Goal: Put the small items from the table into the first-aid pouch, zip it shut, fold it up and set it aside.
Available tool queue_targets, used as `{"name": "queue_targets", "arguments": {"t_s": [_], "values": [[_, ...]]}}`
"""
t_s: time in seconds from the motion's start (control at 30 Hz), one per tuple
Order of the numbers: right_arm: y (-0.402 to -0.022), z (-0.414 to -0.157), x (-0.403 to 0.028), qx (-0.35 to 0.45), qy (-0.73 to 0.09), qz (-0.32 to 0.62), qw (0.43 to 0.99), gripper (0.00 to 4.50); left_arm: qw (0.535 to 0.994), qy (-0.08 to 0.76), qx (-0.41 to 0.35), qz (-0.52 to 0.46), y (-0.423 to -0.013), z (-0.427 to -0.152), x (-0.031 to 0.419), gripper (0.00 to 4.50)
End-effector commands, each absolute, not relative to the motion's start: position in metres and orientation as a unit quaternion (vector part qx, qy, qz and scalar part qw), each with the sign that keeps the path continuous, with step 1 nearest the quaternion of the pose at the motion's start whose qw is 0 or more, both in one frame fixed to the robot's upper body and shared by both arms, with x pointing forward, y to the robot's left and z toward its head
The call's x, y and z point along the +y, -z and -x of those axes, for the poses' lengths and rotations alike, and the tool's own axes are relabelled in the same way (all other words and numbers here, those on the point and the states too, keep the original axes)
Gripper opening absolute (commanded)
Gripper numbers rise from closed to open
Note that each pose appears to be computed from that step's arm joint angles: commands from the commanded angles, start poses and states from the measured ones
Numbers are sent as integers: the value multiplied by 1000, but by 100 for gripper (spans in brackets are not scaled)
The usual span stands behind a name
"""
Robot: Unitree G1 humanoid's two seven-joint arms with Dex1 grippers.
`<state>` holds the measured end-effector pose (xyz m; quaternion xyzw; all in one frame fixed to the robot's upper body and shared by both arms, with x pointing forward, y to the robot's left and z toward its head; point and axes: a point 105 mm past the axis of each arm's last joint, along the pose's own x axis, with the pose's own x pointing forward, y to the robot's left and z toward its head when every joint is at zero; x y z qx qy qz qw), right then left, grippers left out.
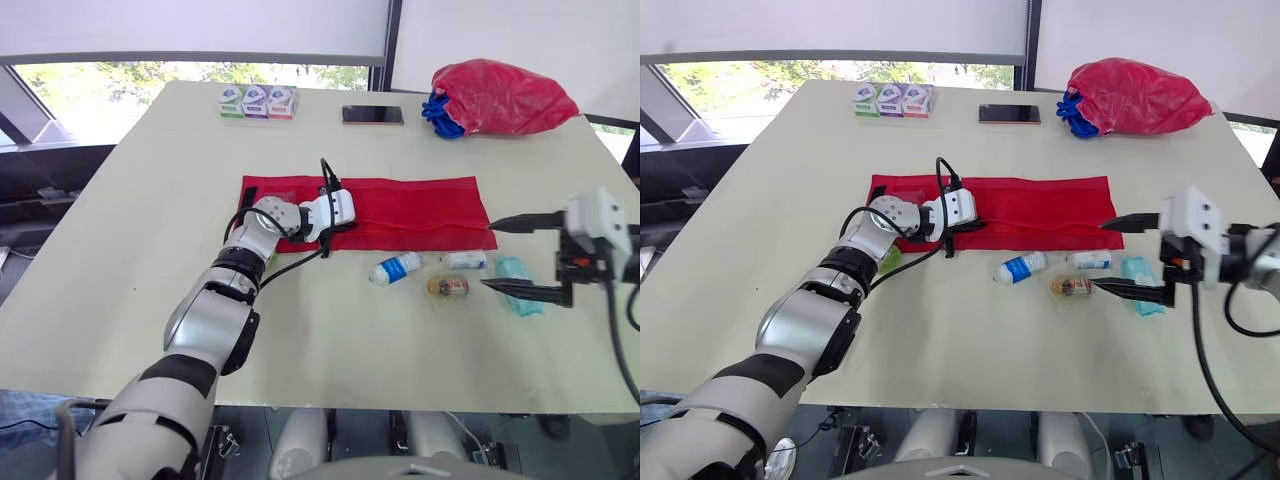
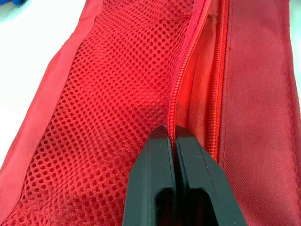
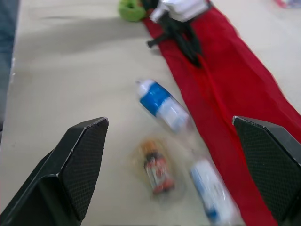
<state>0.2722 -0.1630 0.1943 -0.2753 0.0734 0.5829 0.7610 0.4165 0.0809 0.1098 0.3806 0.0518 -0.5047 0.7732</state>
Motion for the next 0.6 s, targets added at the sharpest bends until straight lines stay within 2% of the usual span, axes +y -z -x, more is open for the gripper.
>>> {"name": "queue_targets", "arguments": {"t_s": [0.03,0.3,0.6], "values": [[-188,-282,-149,70,-611,310,725,450,777,500,33,-381,-122,-419,79,4],[-163,-311,-120,100,-648,415,631,450,779,498,26,-380,-124,-420,77,4],[-155,-345,-105,148,-646,529,530,450,780,497,25,-380,-124,-419,77,4]]}}
